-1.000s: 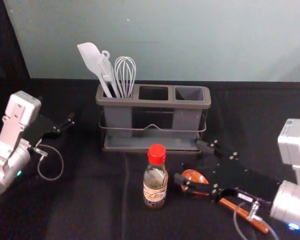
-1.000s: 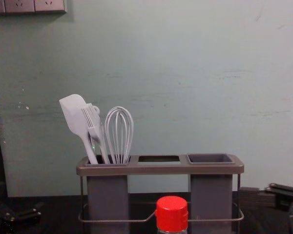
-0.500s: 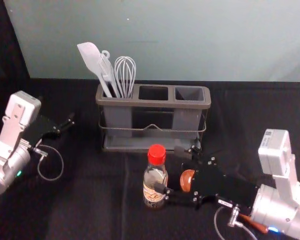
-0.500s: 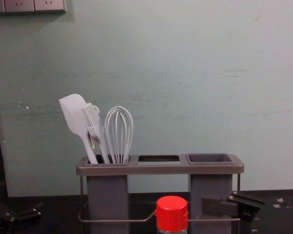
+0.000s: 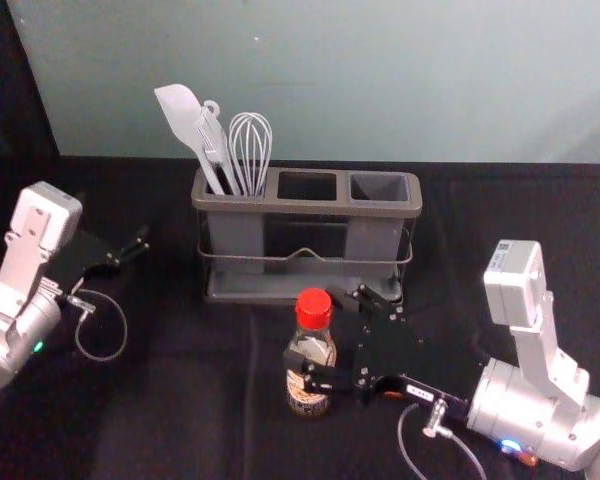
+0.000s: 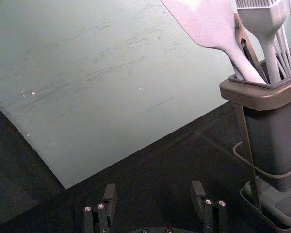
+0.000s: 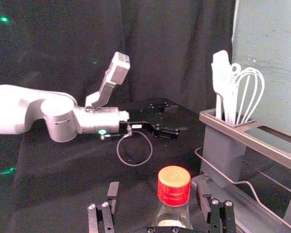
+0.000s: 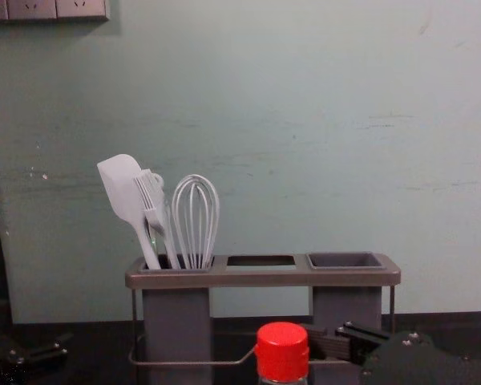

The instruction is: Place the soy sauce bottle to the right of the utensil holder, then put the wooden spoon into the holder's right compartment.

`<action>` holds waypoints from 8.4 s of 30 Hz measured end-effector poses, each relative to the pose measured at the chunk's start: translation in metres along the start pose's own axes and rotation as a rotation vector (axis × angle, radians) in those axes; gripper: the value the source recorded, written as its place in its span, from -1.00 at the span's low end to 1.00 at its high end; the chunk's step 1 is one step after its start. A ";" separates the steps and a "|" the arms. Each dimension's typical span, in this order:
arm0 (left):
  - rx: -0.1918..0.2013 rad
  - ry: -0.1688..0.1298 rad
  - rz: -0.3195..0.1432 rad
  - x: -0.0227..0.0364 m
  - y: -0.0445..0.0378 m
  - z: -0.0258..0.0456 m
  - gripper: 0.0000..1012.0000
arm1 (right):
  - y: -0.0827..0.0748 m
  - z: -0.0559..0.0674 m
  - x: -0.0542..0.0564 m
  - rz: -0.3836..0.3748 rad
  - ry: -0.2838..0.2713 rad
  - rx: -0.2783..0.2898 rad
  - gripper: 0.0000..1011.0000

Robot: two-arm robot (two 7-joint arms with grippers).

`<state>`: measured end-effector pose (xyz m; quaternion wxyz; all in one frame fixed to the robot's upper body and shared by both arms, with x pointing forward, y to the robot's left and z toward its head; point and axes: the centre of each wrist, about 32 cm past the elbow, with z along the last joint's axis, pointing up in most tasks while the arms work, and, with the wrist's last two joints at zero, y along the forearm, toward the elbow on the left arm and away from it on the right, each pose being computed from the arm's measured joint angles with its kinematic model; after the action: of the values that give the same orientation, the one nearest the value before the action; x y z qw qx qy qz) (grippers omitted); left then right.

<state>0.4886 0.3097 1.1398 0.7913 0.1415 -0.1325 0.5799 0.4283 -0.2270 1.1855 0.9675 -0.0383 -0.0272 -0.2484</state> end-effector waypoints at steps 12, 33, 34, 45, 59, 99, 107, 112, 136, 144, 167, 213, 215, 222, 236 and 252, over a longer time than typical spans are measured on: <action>0.000 0.000 0.000 0.0000 0.0000 0.0000 0.99 | 0.002 -0.001 0.000 -0.008 0.003 -0.001 0.99; 0.000 0.000 0.000 0.0000 0.0000 0.0000 0.99 | 0.001 0.000 0.000 -0.006 0.001 0.000 -0.10; 0.000 0.000 0.000 0.0000 0.0000 0.0000 0.99 | 0.001 0.000 0.000 -0.006 0.000 0.000 -0.14; 0.000 0.000 0.000 0.0000 0.0000 0.0000 0.99 | 0.001 0.000 0.000 -0.006 0.000 0.000 -0.24; 0.000 0.000 0.000 0.0000 0.0000 0.0000 0.99 | -0.032 0.024 0.001 -0.042 -0.012 0.042 -0.24; 0.000 0.000 0.000 0.0000 0.0000 0.0000 0.99 | -0.090 -0.007 0.091 -0.420 0.005 0.031 -0.24; 0.000 0.000 0.000 0.0000 0.0000 0.0000 0.99 | -0.066 -0.005 0.109 -0.404 -0.022 0.050 -0.24; 0.000 0.000 0.000 0.0000 0.0000 0.0000 0.99 | -0.053 -0.002 0.116 -0.391 -0.033 0.050 -0.24; 0.000 0.000 0.000 0.0000 0.0000 0.0000 0.99 | -0.032 -0.014 0.123 -0.402 0.021 0.043 -0.24; 0.000 0.000 0.000 0.0000 0.0000 0.0000 0.99 | -0.031 -0.016 0.123 -0.403 0.018 0.032 -0.24; 0.000 0.000 0.000 0.0000 0.0000 0.0000 0.99 | -0.037 -0.018 0.124 -0.422 0.021 0.030 -0.24; 0.000 0.000 0.000 0.0000 0.0000 0.0000 0.99 | -0.037 -0.019 0.123 -0.422 0.027 0.028 0.98; 0.000 0.000 0.000 0.0000 0.0000 0.0000 0.99 | -0.038 -0.017 0.122 -0.421 0.021 0.030 0.98; 0.000 0.000 0.000 0.0000 0.0000 0.0000 0.99 | -0.047 -0.005 0.116 -0.434 -0.010 0.043 0.98; 0.000 0.000 0.000 0.0000 0.0000 0.0000 0.99 | -0.094 0.049 0.080 -0.361 -0.127 0.034 0.98; 0.000 0.000 0.000 0.0000 0.0000 0.0000 0.99 | -0.082 0.093 0.045 -0.041 -0.062 -0.382 0.98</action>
<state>0.4886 0.3097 1.1398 0.7913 0.1415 -0.1325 0.5799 0.4252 -0.3121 1.2867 0.9361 -0.2281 -0.0101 -0.2676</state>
